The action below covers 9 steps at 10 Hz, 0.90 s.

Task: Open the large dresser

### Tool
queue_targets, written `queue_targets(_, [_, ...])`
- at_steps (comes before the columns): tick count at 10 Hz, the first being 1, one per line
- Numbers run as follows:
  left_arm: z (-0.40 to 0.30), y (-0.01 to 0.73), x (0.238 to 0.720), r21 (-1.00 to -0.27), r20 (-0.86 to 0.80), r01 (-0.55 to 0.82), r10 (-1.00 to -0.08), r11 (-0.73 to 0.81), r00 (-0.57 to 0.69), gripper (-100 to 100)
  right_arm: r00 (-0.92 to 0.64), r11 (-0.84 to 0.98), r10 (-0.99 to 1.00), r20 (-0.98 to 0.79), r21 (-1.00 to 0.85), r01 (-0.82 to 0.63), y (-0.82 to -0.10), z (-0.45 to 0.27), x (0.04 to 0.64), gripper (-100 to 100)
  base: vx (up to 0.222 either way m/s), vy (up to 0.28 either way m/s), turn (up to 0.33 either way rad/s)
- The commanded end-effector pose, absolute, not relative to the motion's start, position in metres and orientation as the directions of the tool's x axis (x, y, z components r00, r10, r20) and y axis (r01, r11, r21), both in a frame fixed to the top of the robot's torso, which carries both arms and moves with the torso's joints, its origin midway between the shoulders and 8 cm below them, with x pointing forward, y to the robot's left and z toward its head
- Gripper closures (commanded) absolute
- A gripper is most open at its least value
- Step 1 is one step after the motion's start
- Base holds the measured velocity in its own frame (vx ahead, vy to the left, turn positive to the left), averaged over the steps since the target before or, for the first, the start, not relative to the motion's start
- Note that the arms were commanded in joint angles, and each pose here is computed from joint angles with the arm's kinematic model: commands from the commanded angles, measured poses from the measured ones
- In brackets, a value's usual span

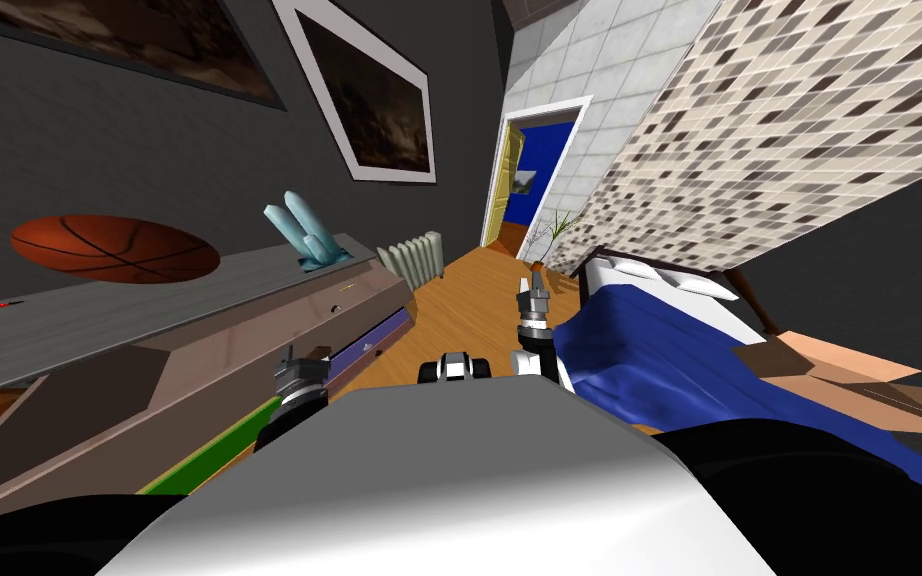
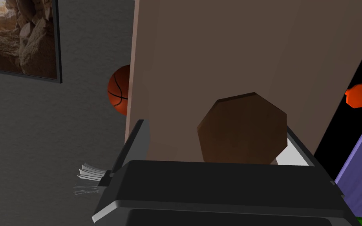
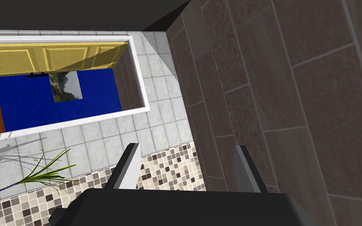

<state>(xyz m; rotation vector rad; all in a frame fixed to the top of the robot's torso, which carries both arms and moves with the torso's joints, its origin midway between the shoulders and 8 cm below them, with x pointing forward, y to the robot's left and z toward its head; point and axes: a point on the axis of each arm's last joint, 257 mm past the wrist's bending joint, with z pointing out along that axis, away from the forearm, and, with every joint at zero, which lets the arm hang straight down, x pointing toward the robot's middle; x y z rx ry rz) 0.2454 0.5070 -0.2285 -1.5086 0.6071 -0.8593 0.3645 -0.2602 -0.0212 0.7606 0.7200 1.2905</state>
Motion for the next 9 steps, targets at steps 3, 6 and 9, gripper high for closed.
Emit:
queue_targets(3, [-0.221,0.510,0.238,-0.987,0.161,0.098,-0.791,-0.127,0.591,-100,0.137,0.114,0.990,-0.044,0.823,-0.557,-0.260,-0.021,0.365,0,0.018,-0.005,-0.010])
queue_targets(6, [-0.231,0.510,0.235,-0.987,0.159,0.082,-0.785,-0.137,0.599,0,0.137,0.114,0.990,-0.044,0.823,-0.557,-0.260,-0.021,0.365,0,0.007,-0.007,0.003])
queue_targets(9, [-0.237,0.510,0.234,-0.987,0.159,0.074,-0.782,-0.143,0.603,0,0.137,0.114,0.990,-0.044,0.823,-0.557,-0.260,-0.021,0.365,0,0.001,-0.002,0.002])
